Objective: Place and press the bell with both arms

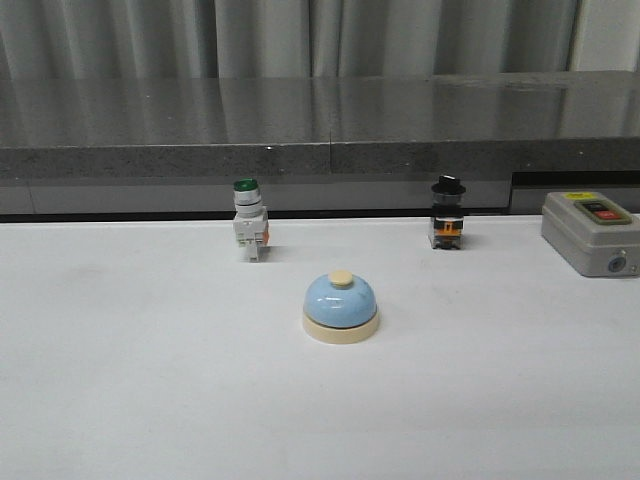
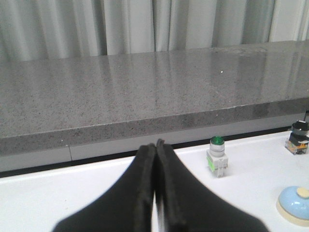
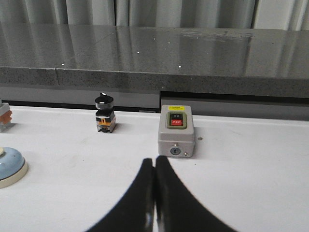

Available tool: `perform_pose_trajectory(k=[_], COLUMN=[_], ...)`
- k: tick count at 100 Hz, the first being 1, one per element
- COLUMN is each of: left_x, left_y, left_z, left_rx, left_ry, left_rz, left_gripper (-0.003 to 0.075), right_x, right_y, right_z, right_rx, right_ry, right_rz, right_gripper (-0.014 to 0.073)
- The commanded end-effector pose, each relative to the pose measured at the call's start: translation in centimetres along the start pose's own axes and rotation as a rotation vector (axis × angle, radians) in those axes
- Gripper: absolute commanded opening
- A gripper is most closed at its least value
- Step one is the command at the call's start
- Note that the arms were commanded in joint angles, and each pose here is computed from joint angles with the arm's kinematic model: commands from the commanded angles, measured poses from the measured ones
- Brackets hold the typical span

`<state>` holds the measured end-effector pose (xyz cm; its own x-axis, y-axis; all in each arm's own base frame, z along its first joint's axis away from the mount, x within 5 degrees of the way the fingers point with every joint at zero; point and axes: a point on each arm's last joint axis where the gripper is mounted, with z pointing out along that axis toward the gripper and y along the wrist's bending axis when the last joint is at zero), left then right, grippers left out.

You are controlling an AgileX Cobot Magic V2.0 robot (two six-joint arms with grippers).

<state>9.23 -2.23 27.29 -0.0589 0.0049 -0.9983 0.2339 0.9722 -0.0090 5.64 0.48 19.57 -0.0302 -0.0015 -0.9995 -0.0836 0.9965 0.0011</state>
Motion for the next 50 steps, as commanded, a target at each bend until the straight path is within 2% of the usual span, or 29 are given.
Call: perform_pose_trajectory(k=[1,28,50], left_x=[-0.3,3.3,5.4], left_y=[0.1,0.5,0.4], left_z=[-0.8,-2.7,-3.8], left_rx=[-0.013,-0.065,-0.065], left_ry=[-0.123,-0.167,-0.223], left_rz=[-0.009,-0.008,-0.006], left_gripper=[-0.002,-0.002,-0.002], right_x=[-1.3,-1.3,-1.3], right_y=[-0.1,-0.1,-0.1], right_z=[-0.3,-0.3,-0.3], right_rx=[0.01,0.01,0.01], right_ry=[-0.117,-0.117,-0.117], right_rz=[-0.009,-0.009,-0.009], right_gripper=[-0.006,-0.006,-0.006])
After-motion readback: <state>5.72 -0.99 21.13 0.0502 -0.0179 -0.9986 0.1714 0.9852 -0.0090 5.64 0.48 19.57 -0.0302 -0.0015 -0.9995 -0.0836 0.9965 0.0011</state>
